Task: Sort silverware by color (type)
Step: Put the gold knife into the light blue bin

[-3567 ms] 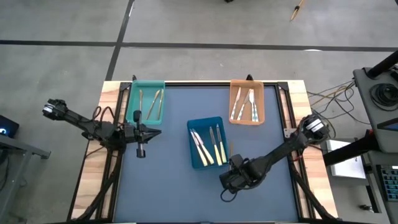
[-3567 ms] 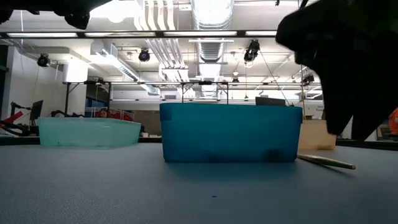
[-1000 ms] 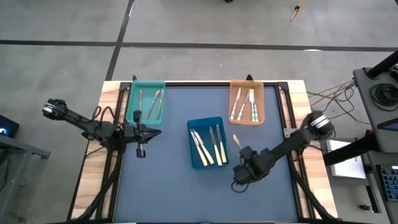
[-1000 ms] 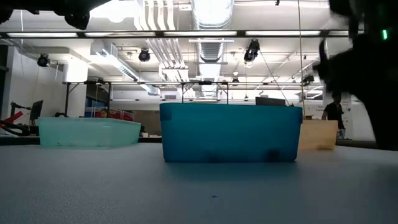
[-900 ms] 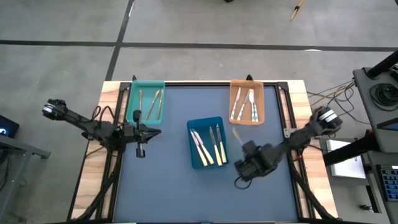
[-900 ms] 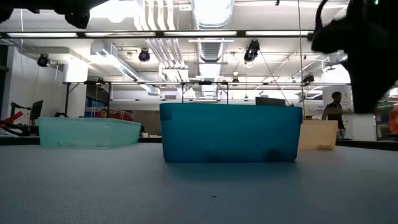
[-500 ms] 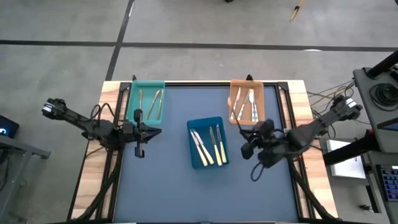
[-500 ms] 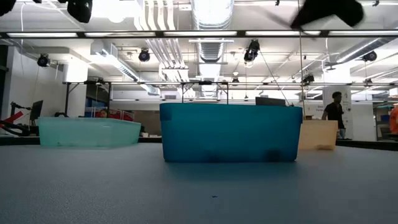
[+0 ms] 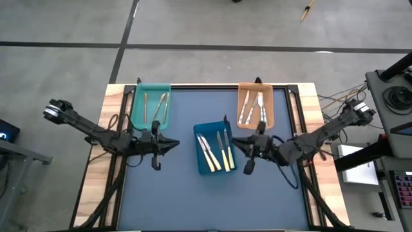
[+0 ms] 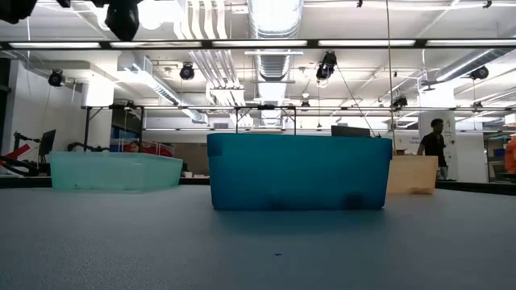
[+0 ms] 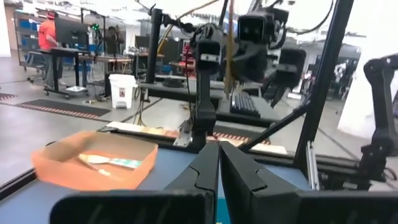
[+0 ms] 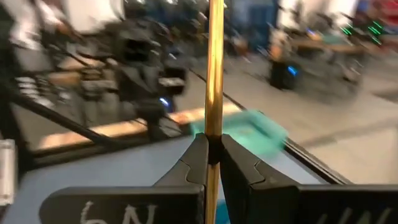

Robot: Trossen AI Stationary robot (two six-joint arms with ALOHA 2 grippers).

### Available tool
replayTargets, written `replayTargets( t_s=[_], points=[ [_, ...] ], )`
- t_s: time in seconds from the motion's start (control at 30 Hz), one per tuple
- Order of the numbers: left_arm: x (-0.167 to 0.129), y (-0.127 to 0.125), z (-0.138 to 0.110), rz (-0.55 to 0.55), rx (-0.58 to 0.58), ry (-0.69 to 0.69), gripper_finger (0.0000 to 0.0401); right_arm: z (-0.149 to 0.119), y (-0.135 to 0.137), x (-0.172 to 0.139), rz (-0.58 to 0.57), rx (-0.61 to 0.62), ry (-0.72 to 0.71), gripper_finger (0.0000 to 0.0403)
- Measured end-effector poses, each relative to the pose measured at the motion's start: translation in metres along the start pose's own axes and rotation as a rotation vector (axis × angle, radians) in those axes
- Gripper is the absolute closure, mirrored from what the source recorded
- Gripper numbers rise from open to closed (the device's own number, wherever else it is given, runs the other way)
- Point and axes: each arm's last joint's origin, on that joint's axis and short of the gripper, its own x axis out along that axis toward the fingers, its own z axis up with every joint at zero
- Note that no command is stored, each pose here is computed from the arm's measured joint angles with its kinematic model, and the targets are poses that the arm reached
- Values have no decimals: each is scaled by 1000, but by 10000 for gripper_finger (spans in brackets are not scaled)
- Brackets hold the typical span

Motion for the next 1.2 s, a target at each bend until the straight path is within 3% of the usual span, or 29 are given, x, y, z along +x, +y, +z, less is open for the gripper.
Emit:
replayTargets(
  t_s=[0.23,0.6,0.87,1.2],
  points=[
    [26,-16,-2,-5,-4,-49,401,-27,9,24,124,-14,-225,390],
    [71,-45,13,-1,82,-61,393,-69,23,62,152,-57,-332,390],
    [78,-50,19,-2,98,-64,320,-95,29,74,164,-81,-314,390],
    [84,-50,8,97,115,-32,223,-99,39,99,115,-105,-311,390]
  ],
)
